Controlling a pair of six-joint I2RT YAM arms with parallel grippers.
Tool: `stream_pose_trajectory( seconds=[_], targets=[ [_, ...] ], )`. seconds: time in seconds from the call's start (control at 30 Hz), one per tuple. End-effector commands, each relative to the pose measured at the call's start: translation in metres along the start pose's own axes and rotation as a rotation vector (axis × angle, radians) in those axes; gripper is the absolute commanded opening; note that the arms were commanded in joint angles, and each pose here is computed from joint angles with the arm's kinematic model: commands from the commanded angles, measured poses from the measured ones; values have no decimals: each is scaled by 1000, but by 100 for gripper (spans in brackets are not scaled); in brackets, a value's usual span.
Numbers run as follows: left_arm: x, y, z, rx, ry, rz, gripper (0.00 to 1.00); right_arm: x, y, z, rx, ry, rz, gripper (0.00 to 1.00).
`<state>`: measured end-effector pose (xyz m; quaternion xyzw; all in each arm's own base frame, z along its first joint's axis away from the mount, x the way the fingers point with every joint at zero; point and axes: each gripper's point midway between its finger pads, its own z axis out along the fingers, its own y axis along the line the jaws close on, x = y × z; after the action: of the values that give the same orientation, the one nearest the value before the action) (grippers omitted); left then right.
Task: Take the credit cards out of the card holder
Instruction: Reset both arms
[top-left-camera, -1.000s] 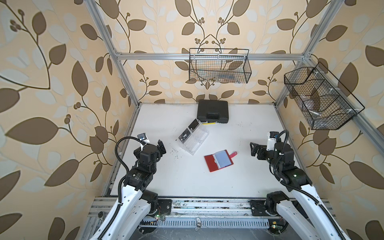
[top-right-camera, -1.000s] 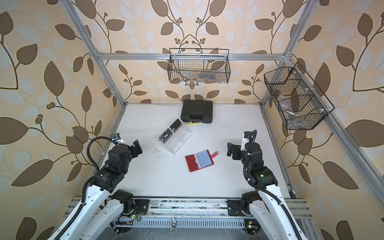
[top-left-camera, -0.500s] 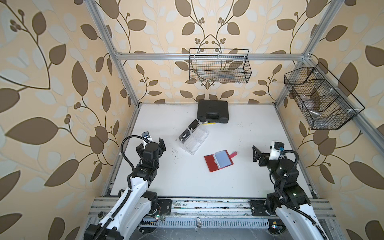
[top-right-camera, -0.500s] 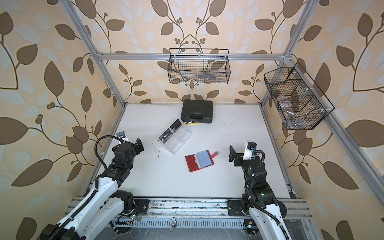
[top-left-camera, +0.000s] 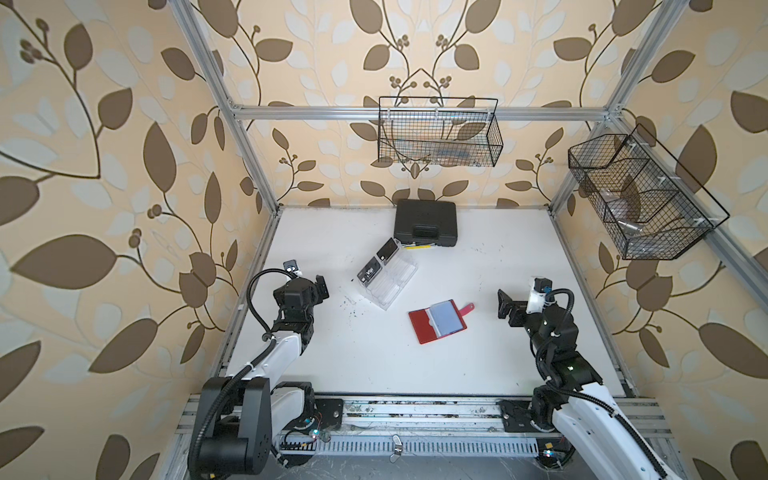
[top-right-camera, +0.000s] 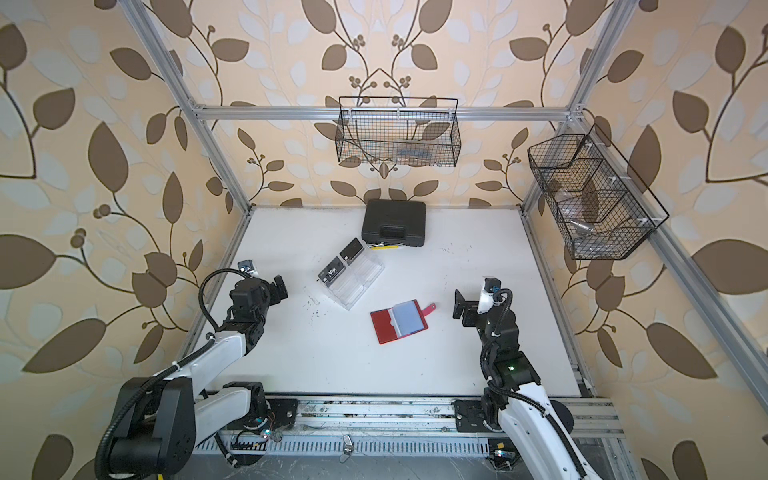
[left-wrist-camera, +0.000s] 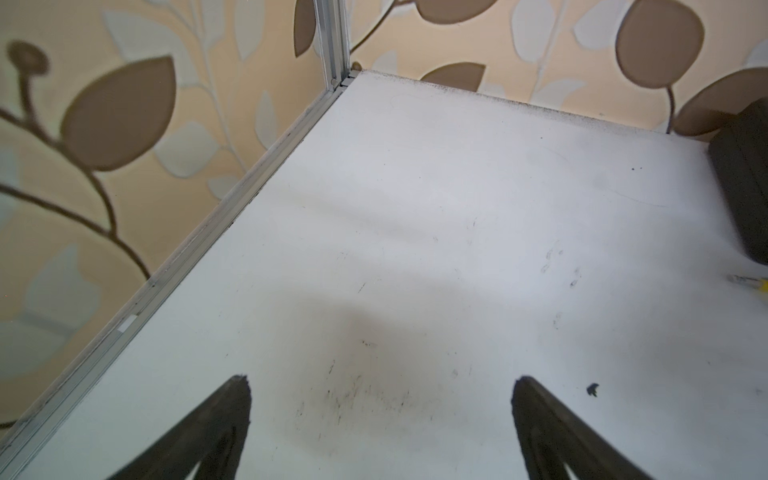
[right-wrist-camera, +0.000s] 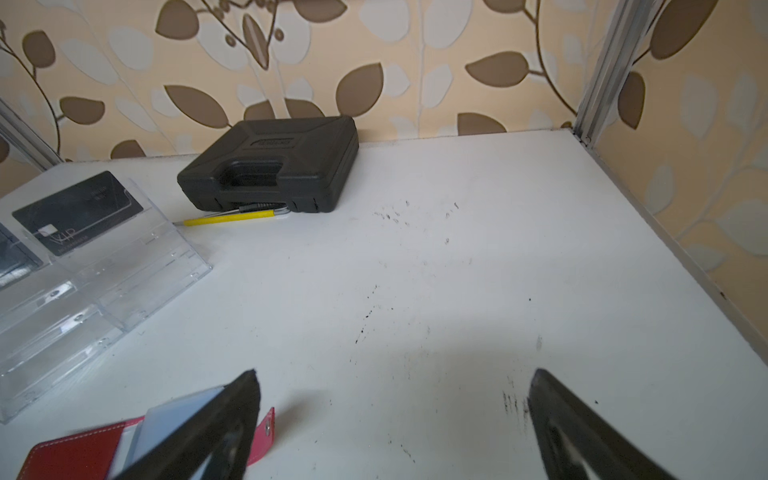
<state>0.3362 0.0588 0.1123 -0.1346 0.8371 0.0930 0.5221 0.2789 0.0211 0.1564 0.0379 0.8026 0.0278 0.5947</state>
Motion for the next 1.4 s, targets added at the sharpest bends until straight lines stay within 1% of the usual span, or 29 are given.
stream_pose_trajectory(
  seconds=[0.0,0.1,0.23,0.33,0.43,0.57,0.67,0.77,0.87,1.03,1.07,1.17,1.37],
  targets=[
    [-14,-12,7,82,-70,-6,99,-7,-6,5,35,-61,-43,100],
    [-7,-18,16,119,-56,-3,99,5,-14,11,75,-58,-40,100],
    [-8,-28,24,177,-38,20,99,13,-17,16,71,-92,-28,100],
    [-8,-33,28,214,-13,21,99,11,-21,23,92,-91,-40,100],
    [-7,-38,28,249,-10,25,99,7,-20,29,73,-104,-58,100],
    [-6,-45,26,295,-47,4,99,5,-27,40,78,-95,-61,100],
    [-4,-41,30,271,-74,-16,99,1,-30,47,61,-100,-62,100],
    [7,-48,40,306,-40,-2,99,-1,-28,53,34,-98,-89,100],
    [11,-54,45,332,-13,14,99,-3,-30,58,22,-102,-95,100],
    [14,-58,47,354,-4,27,99,-4,-37,67,8,-76,-57,100],
    [15,-58,47,353,2,27,99,-4,-34,69,-7,-70,-60,100],
    [16,-62,47,369,6,40,99,-5,-19,66,-86,-106,-59,100],
    [16,-62,47,373,7,40,99,9,-12,76,-73,-96,-118,100]
  ],
)
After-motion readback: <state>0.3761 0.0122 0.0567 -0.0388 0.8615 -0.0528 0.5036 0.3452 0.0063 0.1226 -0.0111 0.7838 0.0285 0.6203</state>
